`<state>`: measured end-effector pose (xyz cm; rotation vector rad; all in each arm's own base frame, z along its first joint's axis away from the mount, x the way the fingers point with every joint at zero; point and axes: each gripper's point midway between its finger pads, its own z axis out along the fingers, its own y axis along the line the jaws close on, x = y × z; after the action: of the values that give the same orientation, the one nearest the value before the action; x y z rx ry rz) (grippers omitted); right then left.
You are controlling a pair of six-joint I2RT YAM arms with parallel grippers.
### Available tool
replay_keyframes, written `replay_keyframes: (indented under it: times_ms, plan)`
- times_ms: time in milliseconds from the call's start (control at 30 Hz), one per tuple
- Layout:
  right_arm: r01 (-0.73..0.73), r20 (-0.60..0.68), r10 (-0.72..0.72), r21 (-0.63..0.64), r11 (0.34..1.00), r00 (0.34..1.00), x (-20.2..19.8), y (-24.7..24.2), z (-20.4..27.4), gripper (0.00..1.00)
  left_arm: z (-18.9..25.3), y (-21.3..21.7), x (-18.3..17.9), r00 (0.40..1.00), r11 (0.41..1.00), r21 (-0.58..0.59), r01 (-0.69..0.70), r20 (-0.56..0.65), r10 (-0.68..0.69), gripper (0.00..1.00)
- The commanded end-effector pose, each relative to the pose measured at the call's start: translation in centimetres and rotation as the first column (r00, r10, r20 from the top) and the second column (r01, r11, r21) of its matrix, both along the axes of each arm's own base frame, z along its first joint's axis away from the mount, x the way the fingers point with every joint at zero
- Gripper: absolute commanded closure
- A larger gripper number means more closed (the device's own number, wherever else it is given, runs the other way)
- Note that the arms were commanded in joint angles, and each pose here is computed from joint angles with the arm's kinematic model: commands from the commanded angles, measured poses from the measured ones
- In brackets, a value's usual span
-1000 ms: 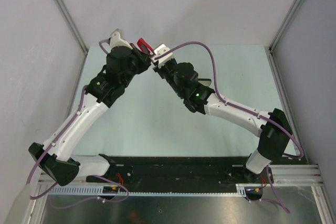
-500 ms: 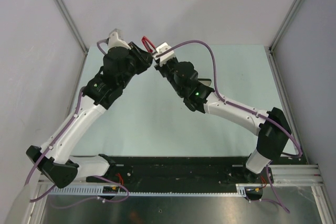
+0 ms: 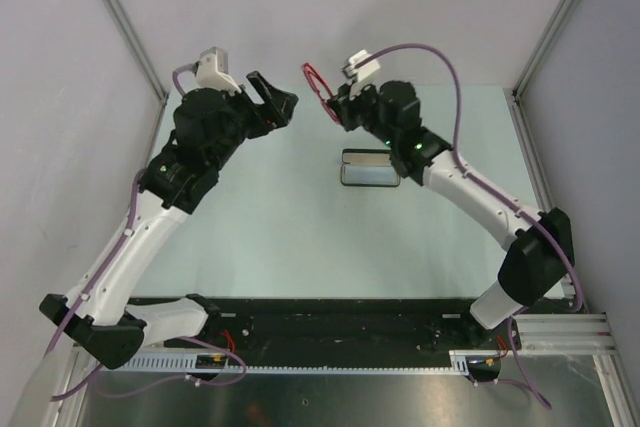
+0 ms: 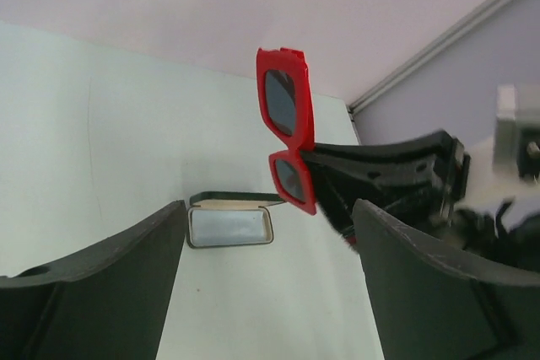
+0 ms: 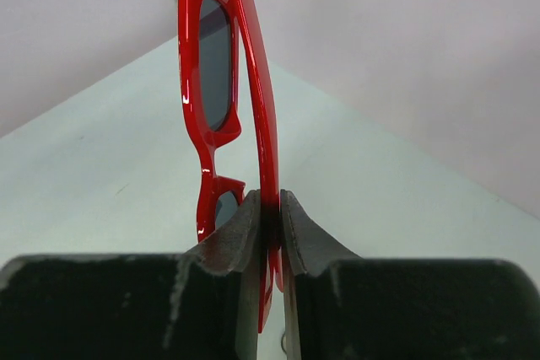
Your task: Organize the sunglasses
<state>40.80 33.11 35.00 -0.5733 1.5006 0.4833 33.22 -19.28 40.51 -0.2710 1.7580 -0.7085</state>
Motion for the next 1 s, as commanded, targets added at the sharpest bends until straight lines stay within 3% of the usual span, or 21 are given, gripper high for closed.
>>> replay_keyframes:
  times_ms: [0, 67, 100, 167, 267, 300, 500, 667, 867, 933, 967]
  plan:
    - [-0.253, -0.099, 0.259, 0.07, 0.965, 0.961, -3.3, -1.7, 3.9, 1.0, 5.2, -1.1, -2.0, 0.934, 0.949, 0.225, 0.222, 0.231, -0.273, 0.15]
    - [-0.345, -0.174, 0.35, 0.06, 0.937, 0.92, -4.9, -2.1, 3.2, 1.0, 5.7, -3.4, -4.3, 0.835, 0.864, 0.322, 0.386, 0.277, -0.476, 0.15]
    - [-0.375, -0.182, 0.376, 0.041, 0.926, 0.909, -5.5, -2.2, 3.2, 1.0, 5.7, -3.9, -5.2, 0.778, 0.813, 0.399, 0.423, 0.3, -0.552, 0.15]
    - [-0.439, -0.242, 0.435, 0.037, 0.898, 0.868, -7.2, -2.2, 3.0, 1.0, 5.9, -4.9, -6.9, 0.692, 0.746, 0.446, 0.494, 0.318, -0.649, 0.15]
    - [-0.493, -0.322, 0.486, 0.067, 0.868, 0.812, -8.7, -2.7, 2.9, 1.0, 6.8, -5.2, -8.9, 0.596, 0.684, 0.511, 0.521, 0.355, -0.72, 0.15]
    - [-0.506, -0.347, 0.498, 0.075, 0.859, 0.795, -9.0, -2.8, 2.6, 1.0, 7.1, -5.6, -10.1, 0.538, 0.645, 0.526, 0.554, 0.365, -0.76, 0.15]
    - [-0.592, -0.52, 0.562, 0.127, 0.796, 0.643, -12.2, -2.9, 0.3, 1.0, 7.4, -6.8, -14.6, 0.33, 0.485, 0.534, 0.693, 0.363, -0.872, 0.19]
    - [-0.63, -0.632, 0.563, 0.148, 0.763, 0.533, -14.3, -2.7, -2.6, 1.0, 6.6, -6.8, -15.6, 0.288, 0.445, 0.537, 0.717, 0.353, -0.89, 0.23]
    - [-0.655, -0.664, 0.548, 0.115, 0.747, 0.508, -15.8, -2.0, -3.8, 1.0, 4.1, -7.7, -15.6, 0.258, 0.376, 0.481, 0.792, 0.293, -0.92, 0.32]
    - [-0.662, -0.663, 0.555, 0.12, 0.74, 0.501, -16.0, -1.9, -3.8, 1.0, 3.1, -7.8, -15.0, 0.289, 0.388, 0.466, 0.795, 0.271, -0.918, 0.33]
    - [-0.664, -0.664, 0.557, 0.121, 0.738, 0.499, -16.0, -1.9, -3.8, 1.0, 2.5, -7.7, -13.8, 0.342, 0.428, 0.47, 0.772, 0.26, -0.903, 0.34]
